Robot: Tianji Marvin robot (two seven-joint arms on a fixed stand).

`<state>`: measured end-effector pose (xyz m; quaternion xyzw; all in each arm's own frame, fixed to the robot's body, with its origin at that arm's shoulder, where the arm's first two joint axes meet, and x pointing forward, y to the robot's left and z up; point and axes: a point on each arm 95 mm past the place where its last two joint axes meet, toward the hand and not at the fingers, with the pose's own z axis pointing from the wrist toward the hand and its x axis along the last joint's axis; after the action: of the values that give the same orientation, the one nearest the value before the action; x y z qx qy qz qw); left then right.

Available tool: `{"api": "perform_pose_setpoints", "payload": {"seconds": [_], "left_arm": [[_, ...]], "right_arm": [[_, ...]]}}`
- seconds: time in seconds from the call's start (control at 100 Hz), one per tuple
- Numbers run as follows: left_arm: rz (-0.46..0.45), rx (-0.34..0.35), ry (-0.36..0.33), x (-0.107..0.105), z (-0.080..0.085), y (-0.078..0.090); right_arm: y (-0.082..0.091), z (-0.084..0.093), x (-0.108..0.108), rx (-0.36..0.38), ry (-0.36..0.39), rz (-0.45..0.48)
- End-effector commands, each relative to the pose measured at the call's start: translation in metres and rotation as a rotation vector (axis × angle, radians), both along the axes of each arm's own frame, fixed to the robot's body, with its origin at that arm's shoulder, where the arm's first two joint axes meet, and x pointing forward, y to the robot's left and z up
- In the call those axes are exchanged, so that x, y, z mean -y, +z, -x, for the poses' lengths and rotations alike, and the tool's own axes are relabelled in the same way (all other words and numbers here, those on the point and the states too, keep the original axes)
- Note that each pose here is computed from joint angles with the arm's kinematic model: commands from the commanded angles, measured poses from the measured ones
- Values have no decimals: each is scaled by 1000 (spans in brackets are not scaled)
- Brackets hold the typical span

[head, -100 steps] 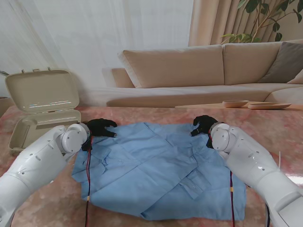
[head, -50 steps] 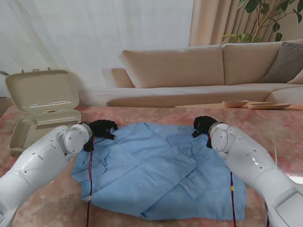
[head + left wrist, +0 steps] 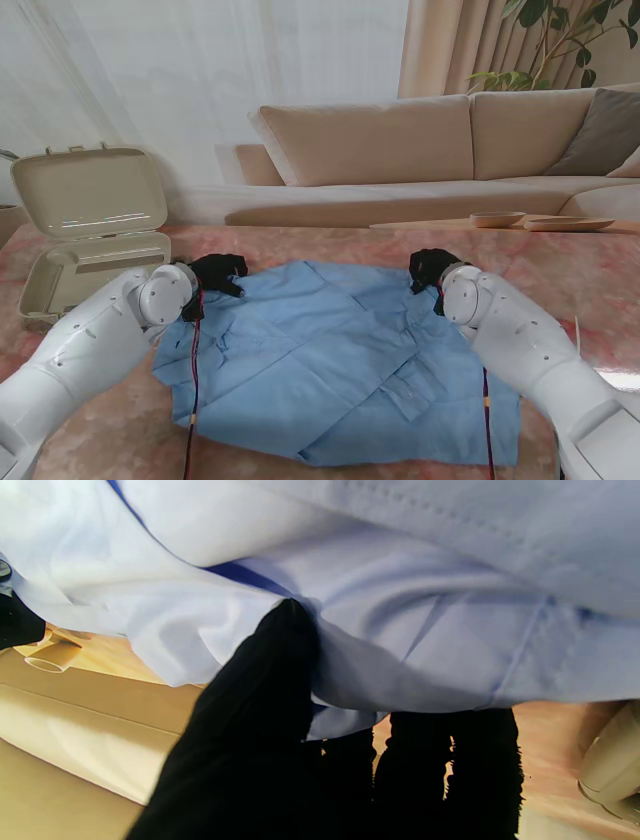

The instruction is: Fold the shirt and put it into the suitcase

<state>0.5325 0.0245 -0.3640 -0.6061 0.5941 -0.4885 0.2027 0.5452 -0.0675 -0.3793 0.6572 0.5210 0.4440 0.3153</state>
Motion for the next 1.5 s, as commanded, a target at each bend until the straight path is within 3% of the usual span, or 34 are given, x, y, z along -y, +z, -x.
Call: {"api": "perform_pose_setpoints", "payload": {"seconds": [0.0, 0.46, 0.79, 1.11, 1.49], "left_arm": [[12, -1, 11, 2, 1, -1], [88, 31, 72, 1, -4, 15], [140, 66, 133, -2, -15, 26], [161, 124, 154, -2, -28, 47], [218, 209, 192, -5, -18, 74]], "right_arm": [[-4, 4, -1, -24, -4, -10], [22, 4, -8, 47, -2, -111], [42, -5, -15, 117, 5, -129], [71, -16, -24, 186, 15, -120], [105, -6, -22, 311, 3, -132]]}}
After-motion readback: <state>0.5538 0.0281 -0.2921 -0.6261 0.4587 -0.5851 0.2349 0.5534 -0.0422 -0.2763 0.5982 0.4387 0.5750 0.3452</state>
